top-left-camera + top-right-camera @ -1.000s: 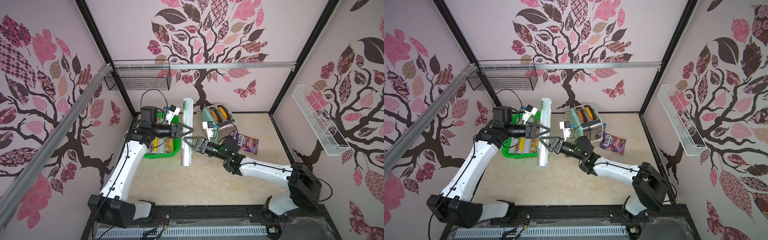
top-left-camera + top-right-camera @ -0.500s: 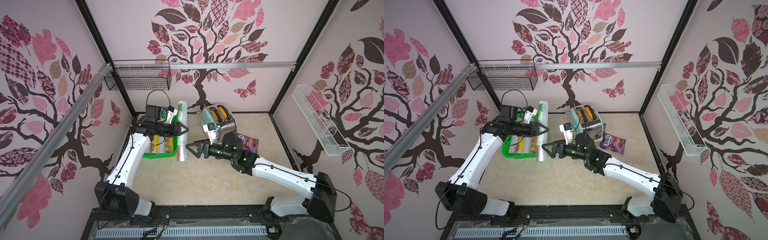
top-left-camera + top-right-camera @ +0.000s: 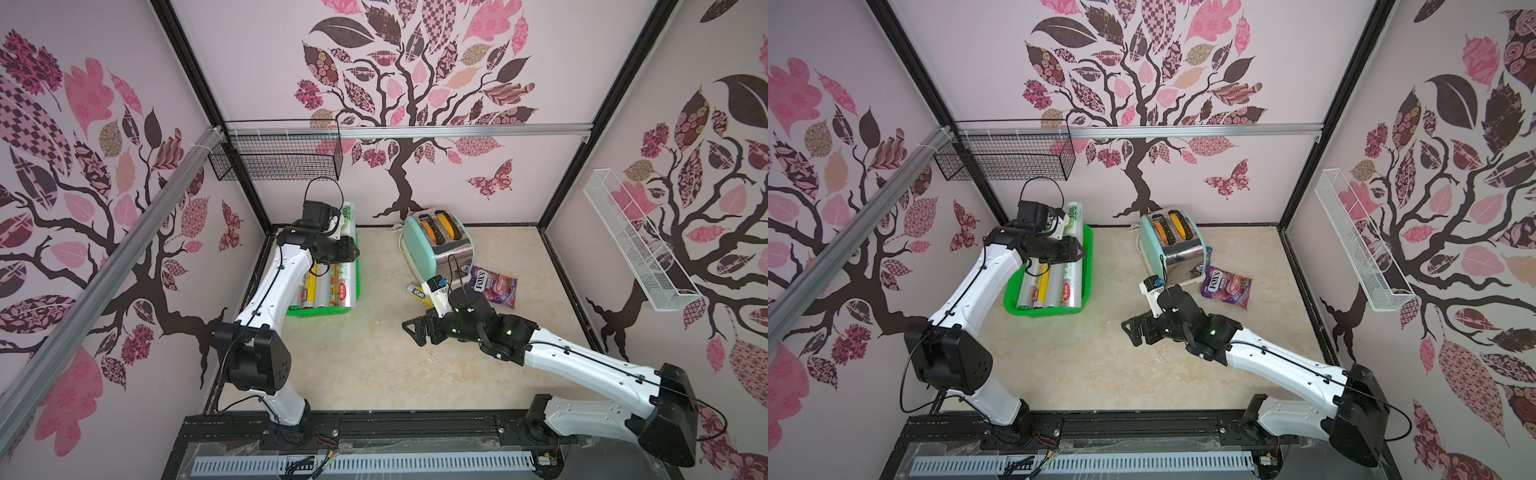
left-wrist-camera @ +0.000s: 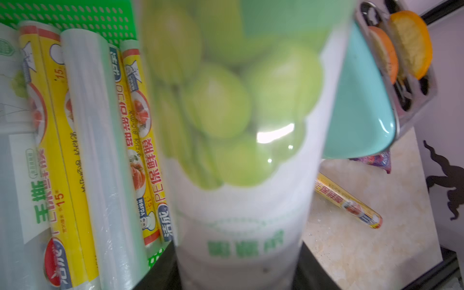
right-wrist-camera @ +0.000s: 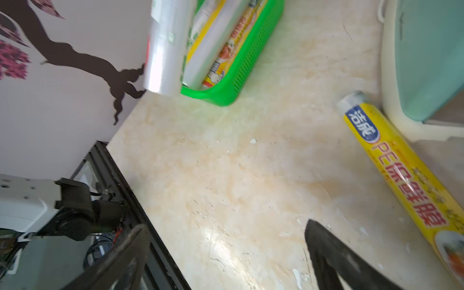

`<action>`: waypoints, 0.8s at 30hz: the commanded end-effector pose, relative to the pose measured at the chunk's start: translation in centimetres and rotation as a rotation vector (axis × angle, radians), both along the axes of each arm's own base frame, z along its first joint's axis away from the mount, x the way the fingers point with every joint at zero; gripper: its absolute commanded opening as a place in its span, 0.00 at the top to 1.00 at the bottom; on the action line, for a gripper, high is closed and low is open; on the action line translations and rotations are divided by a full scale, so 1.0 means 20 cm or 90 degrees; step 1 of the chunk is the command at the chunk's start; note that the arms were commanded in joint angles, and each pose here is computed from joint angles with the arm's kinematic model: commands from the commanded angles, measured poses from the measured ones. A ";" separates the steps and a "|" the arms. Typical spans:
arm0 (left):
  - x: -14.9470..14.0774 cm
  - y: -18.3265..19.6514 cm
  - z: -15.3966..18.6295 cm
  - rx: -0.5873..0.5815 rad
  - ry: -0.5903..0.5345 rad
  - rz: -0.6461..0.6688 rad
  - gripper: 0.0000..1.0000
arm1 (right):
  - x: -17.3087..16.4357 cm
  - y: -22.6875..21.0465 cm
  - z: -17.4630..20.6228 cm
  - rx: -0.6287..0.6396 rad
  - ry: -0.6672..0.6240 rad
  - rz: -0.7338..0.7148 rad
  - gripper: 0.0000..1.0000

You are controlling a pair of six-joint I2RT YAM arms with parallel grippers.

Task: Put the plastic wrap into the basket
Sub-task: Pick up the plastic wrap from the center of the board, then place the plastic wrap in the basket.

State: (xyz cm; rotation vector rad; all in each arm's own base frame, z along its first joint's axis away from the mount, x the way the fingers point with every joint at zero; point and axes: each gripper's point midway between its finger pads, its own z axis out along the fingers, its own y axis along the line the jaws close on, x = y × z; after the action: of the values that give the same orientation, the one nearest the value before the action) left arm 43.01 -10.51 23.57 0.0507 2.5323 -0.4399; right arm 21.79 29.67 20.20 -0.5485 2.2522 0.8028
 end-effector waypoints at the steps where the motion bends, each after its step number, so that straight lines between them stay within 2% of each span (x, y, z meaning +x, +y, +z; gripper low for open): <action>1: 0.13 0.14 0.03 0.029 -0.027 0.053 0.59 | -0.01 -0.13 -0.04 -0.065 -0.016 -0.029 0.01; 9: 0.26 0.23 -0.23 0.106 0.046 0.072 0.58 | -0.04 -0.21 -0.11 -0.100 -0.012 -0.033 0.01; 16: 0.32 0.25 -0.44 0.137 0.101 0.072 0.55 | -0.06 -0.21 -0.14 -0.087 0.008 -0.038 0.01; 21: 0.34 0.29 -0.57 0.170 0.134 0.079 0.50 | -0.06 -0.22 -0.17 -0.096 0.013 -0.049 0.01; 24: 0.34 0.31 -0.64 0.192 0.153 0.074 0.41 | -0.06 -0.23 -0.20 -0.104 0.019 -0.056 0.01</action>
State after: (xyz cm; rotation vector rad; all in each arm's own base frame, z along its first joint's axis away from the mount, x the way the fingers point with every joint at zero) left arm 48.94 -5.14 10.23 -0.0741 2.8236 -0.0941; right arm 20.49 25.30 16.12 -0.5373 2.3668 0.6056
